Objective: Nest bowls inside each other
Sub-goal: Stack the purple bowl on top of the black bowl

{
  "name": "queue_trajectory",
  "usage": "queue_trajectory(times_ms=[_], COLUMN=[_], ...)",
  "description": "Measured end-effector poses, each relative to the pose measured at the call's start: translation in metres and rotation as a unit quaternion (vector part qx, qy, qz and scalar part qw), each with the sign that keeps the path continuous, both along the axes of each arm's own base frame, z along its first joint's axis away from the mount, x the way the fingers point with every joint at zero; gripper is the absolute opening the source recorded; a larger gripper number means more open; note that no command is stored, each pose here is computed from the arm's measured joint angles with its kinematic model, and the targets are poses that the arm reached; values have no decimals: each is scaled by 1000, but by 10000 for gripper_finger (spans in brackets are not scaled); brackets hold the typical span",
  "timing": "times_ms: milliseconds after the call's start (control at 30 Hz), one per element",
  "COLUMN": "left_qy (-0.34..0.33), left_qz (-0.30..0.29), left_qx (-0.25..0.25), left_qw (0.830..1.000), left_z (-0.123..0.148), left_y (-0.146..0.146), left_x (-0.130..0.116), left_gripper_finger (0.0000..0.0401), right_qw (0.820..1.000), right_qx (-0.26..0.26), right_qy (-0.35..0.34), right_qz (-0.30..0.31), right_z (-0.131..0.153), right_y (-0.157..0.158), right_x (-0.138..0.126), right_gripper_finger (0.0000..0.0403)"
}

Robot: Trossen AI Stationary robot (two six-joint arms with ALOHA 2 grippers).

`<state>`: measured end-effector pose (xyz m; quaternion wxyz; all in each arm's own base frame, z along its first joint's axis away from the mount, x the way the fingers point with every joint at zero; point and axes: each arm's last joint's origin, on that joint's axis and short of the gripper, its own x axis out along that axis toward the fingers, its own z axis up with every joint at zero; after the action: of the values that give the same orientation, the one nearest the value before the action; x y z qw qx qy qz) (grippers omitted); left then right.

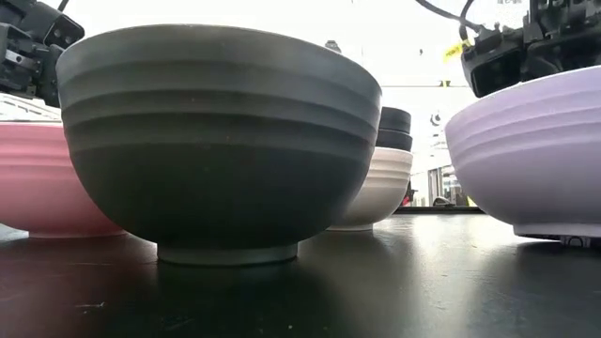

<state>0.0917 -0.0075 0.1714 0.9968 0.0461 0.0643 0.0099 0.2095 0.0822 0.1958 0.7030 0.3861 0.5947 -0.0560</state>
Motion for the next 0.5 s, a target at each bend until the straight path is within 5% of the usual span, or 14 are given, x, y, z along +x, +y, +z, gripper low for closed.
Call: queue_trajectory(times_ms=[500], left_qy=[1], left_qz=[-3], left_qx=[0], left_qw=[1000], left_z=[0], left_y=[0], left_x=[0], left_gripper_finger=[129], right_qw=[998], right_qx=[14], right_qy=[-67], right_qz=[-9], right_z=[19], right_y=[-8], right_x=[-1], right_gripper_finger=[139])
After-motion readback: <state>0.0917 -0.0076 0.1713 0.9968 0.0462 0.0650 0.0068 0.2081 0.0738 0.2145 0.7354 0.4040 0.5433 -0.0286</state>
